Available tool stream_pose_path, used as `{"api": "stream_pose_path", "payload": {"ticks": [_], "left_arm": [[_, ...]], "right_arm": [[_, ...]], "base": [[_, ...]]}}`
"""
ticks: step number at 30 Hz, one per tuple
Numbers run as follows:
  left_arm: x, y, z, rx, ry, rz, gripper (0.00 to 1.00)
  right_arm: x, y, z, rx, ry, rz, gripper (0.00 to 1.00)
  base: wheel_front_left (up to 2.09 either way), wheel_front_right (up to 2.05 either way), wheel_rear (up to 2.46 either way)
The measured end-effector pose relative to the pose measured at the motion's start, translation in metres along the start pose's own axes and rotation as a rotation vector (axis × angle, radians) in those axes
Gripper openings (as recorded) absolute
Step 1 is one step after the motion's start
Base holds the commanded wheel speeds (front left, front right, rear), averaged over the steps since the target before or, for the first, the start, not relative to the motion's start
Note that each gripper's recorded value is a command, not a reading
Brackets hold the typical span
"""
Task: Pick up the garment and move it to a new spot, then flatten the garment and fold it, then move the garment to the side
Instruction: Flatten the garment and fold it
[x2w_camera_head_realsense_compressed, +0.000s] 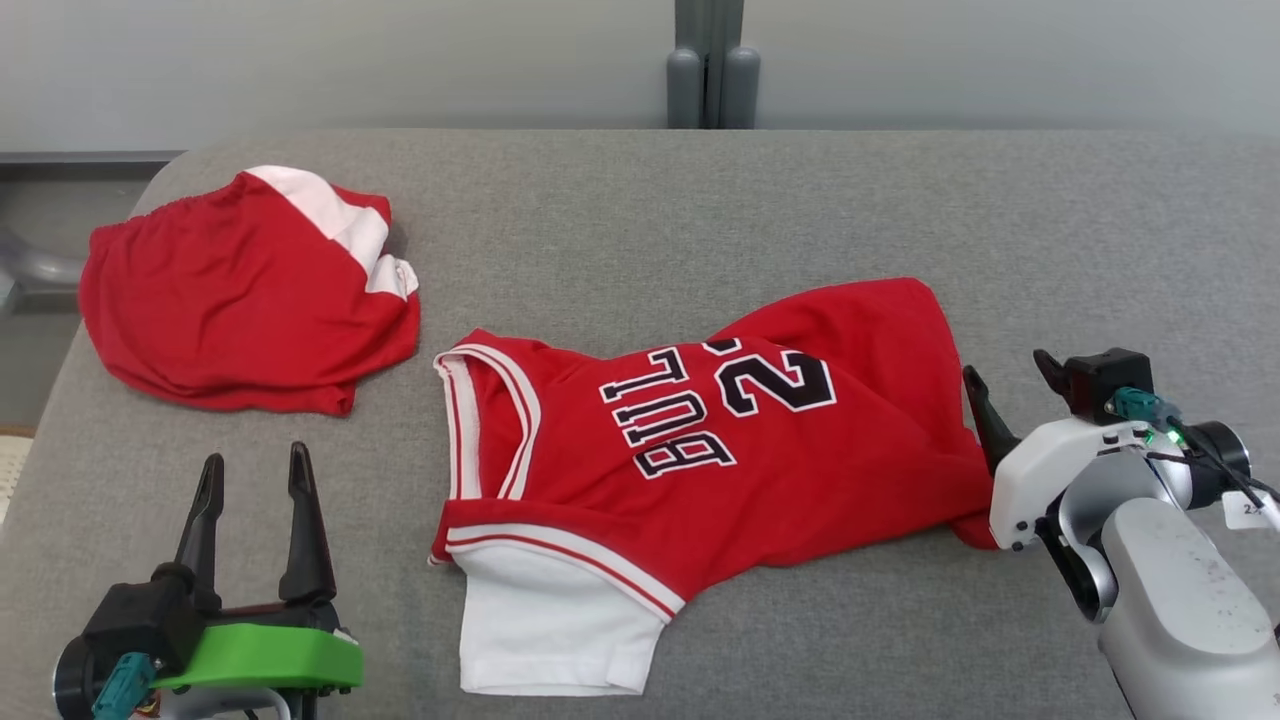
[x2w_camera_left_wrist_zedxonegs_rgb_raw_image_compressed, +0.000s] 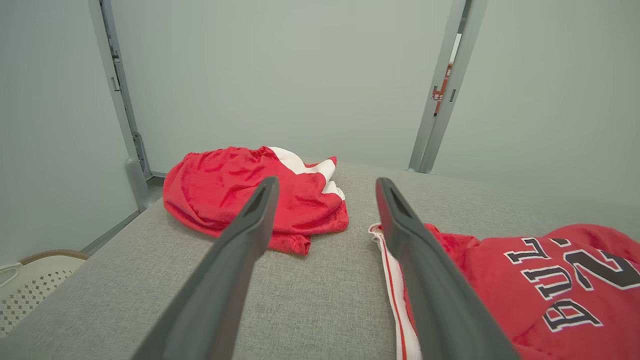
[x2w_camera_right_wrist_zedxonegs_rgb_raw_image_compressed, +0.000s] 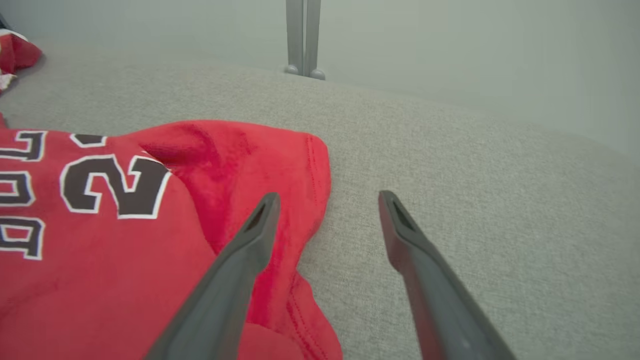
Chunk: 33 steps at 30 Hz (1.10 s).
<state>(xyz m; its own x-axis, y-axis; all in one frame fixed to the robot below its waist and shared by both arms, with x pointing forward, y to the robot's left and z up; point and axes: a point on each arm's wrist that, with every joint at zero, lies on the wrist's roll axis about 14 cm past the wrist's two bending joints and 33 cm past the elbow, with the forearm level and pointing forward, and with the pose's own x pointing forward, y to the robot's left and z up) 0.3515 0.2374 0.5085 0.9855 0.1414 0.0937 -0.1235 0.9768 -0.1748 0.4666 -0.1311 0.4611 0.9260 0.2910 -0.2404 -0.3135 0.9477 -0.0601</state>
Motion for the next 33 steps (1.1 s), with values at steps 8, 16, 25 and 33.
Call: {"api": "stream_pose_path", "payload": {"ticks": [8, 16, 25, 33], "left_arm": [[-0.005, 0.016, -0.008, -0.004, 0.029, 0.052, 1.00], [-0.003, 0.011, -0.014, -0.009, 0.044, 0.040, 1.00], [0.002, -0.001, -0.011, -0.017, 0.033, 0.004, 1.00], [0.001, -0.005, -0.011, -0.024, 0.031, -0.010, 1.00]], "right_arm": [[0.013, 0.018, -0.068, 0.032, 0.257, 0.057, 1.00], [0.010, 0.030, -0.085, 0.083, 0.350, 0.093, 0.00], [0.026, -0.025, 0.007, 0.042, -0.017, -0.024, 0.00], [0.024, -0.021, -0.002, 0.050, -0.006, -0.045, 1.00]], "base": [[0.00, 0.00, 0.00], [0.00, 0.00, 0.00], [0.00, 0.00, 0.00], [0.00, 0.00, 0.00]]}}
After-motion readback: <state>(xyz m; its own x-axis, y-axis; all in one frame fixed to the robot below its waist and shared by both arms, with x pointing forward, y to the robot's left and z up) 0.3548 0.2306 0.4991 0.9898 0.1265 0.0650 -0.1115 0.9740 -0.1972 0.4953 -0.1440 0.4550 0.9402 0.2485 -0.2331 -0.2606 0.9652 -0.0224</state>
